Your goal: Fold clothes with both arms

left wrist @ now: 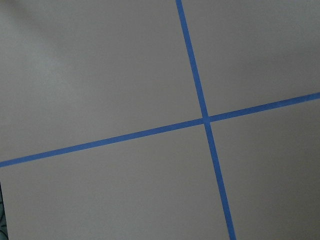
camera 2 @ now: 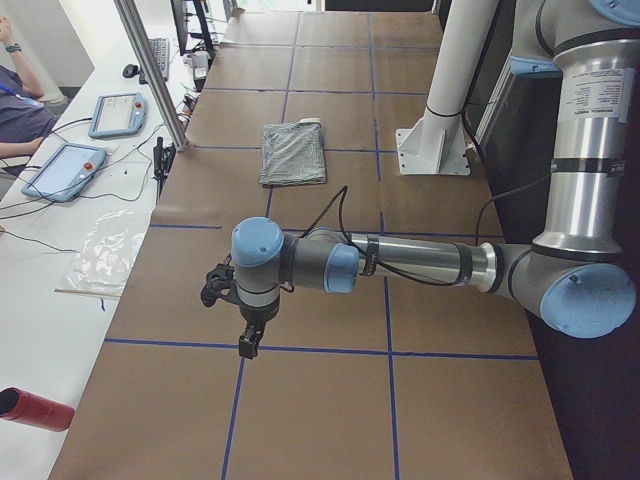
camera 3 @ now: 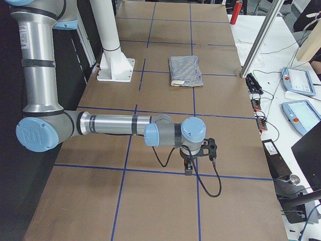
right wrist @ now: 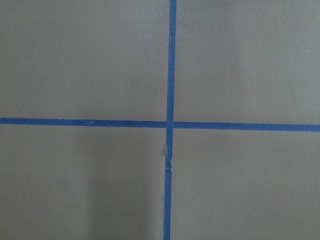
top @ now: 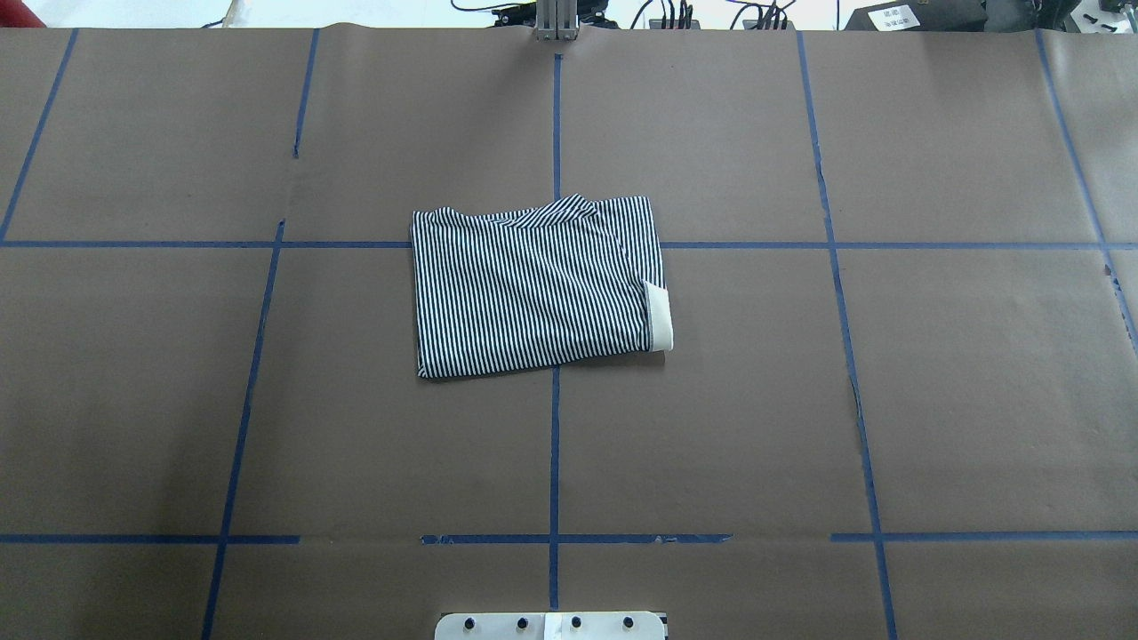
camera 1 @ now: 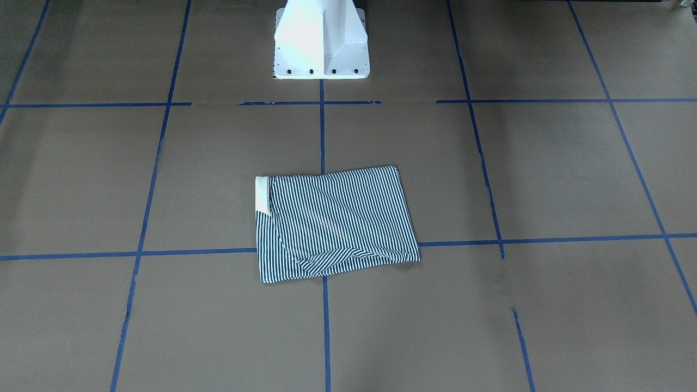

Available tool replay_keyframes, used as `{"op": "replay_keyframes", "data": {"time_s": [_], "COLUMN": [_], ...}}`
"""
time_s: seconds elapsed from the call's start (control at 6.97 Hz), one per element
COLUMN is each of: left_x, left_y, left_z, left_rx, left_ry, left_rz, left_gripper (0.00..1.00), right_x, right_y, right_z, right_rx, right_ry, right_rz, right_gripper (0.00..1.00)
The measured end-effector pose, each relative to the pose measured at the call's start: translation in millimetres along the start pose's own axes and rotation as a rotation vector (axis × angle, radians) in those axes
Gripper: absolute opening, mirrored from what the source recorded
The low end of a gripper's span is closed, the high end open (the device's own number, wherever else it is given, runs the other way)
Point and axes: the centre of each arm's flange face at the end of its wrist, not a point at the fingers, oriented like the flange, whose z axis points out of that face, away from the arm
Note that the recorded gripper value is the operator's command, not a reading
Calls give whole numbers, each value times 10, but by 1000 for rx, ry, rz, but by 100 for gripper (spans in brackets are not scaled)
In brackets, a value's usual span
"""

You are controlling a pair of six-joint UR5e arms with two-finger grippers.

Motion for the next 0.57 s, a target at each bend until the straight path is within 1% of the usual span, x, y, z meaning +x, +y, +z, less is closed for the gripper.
{"op": "replay_keyframes", "data": {"time_s": [0.14,0.29,0.57], "left_x": [-1,-7,-12], "left_y": [12,17,22], "left_z": [10,19,25], "left_rx": [-1,-1,-2], "left_ry": [9,12,13], "left_rz": [-36,-50,-56], "left_gripper": [100,100,100], "right_x": [-8,-13,-16], "right_y": [-2,-2,-3], "right_z": [15,24,23], "right_rx": [-2,-4,-3], "right_ry": [-1,-1,-2], "right_rz": [0,0,0], "right_gripper": [100,100,100]}}
